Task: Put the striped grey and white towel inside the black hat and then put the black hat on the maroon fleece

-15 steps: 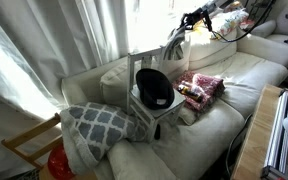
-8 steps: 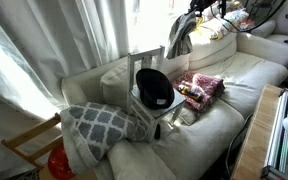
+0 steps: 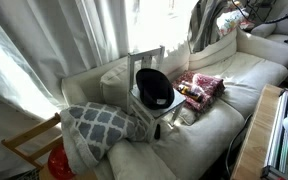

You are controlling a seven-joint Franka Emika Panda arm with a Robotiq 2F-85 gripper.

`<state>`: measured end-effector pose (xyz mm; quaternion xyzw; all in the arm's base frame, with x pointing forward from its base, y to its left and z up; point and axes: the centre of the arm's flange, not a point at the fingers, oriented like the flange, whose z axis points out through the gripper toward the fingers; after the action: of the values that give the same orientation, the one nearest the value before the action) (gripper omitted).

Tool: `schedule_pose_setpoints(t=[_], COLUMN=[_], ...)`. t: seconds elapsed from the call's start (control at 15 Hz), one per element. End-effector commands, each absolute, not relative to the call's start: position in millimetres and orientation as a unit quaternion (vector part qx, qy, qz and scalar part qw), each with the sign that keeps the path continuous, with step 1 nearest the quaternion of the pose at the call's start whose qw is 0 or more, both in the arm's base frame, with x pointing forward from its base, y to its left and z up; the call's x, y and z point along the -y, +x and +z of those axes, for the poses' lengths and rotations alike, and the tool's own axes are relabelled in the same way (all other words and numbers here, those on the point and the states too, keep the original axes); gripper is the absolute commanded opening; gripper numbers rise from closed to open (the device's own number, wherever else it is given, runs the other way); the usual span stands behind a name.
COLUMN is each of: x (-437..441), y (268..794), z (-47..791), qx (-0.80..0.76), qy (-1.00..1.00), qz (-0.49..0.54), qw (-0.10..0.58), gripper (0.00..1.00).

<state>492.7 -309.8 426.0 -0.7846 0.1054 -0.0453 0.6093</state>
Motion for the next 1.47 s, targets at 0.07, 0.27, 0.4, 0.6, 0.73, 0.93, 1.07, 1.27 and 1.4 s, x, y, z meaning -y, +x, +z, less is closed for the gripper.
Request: schedule_pose_setpoints(t=[0.07, 0.27, 0.4, 0.6, 0.73, 0.93, 1.07, 1.27, 1.4], x=[306.2, 290.6, 253.7, 194.2, 156.3, 110.8, 84.6, 49.6, 30.1], y=[491.2, 494.0, 493.8, 495.0, 496.0, 497.9, 499.2, 502.6, 504.5], z=[427.0, 422.4, 411.4, 389.1, 370.0, 344.0, 327.8, 307.1, 292.8], qx=[-0.105, -0.088, -0.071, -0.05, -0.033, -0.007, 0.003, 0.012, 0.013], qy=[-0.784, -0.774, -0.769, -0.766, -0.764, -0.771, -0.772, -0.776, -0.781], qz=[-0.045, -0.033, -0.015, 0.009, 0.017, 0.022, 0.022, 0.013, -0.009], qw=[0.611, 0.626, 0.635, 0.641, 0.644, 0.637, 0.635, 0.631, 0.625], gripper=[0.05, 0.01, 0.01, 0.01, 0.01, 0.01, 0.01, 0.01, 0.01])
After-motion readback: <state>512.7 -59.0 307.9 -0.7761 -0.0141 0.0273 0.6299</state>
